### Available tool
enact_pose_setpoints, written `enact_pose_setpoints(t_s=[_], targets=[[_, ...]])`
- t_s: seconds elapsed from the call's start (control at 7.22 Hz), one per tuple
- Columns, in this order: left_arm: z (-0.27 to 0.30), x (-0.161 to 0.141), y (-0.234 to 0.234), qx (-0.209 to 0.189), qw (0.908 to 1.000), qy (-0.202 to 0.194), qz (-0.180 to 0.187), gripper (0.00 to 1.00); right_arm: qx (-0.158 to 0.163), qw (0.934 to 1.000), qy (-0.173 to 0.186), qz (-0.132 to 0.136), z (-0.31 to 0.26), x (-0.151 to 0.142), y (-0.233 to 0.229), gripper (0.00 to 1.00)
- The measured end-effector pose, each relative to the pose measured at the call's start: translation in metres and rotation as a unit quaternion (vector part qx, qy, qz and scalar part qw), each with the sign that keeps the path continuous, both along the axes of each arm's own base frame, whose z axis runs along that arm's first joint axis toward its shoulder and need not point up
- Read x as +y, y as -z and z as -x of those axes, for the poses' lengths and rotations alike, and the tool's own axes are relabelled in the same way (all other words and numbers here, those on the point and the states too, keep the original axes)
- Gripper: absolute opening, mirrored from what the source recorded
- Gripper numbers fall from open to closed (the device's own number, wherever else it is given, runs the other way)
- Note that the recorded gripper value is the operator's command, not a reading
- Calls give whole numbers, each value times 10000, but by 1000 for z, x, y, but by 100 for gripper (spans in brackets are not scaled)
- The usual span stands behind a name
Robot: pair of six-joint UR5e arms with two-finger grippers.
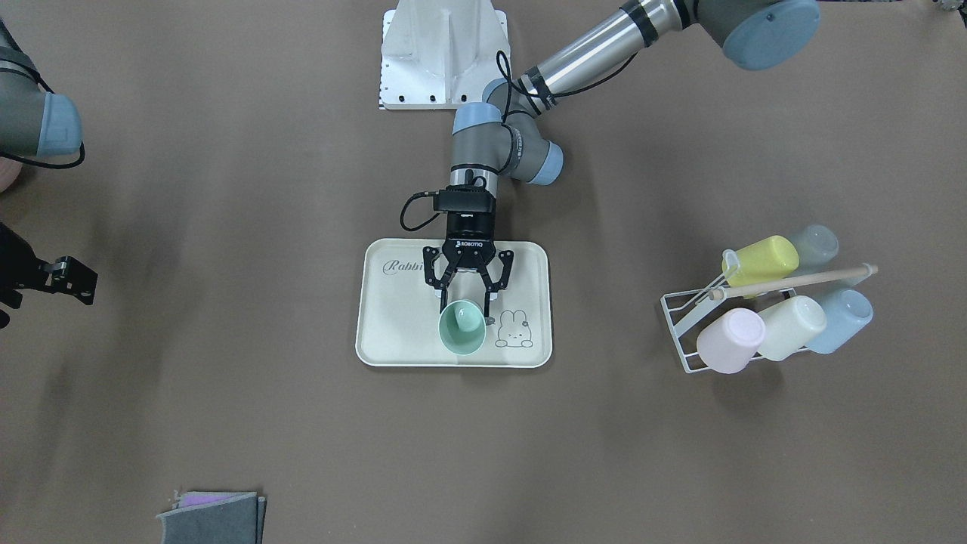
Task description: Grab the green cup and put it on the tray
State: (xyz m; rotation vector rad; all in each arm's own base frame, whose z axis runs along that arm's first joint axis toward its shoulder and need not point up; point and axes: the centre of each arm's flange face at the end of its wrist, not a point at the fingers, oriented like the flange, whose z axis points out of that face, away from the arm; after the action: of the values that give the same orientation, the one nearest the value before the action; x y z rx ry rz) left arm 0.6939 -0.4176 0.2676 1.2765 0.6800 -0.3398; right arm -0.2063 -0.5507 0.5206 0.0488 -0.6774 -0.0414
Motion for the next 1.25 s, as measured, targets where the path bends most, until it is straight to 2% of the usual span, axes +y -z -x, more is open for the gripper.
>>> enact_pose_setpoints(t_s=[0.14,0.28,0.42,0.97,1.25], targets=[[0,3,0,61,10000,-6,-21,16,2,10000,-17,4,-2,-1,-1,100],[1,4,1,97,9999,-10,-32,82,6,10000,-23,13,-3,-1,-2,100],[1,4,2,95,9999,-14,-45,99,15,10000,-22,32,-3,-2,-4,100],[7,8,-3,12,9998,-58,-176,99,59,9999,82,11,-3,-3,-12,100],[21,12,4,-127,9982,-179,-566,99,64,10000,64,19,-4,-5,-13,100]])
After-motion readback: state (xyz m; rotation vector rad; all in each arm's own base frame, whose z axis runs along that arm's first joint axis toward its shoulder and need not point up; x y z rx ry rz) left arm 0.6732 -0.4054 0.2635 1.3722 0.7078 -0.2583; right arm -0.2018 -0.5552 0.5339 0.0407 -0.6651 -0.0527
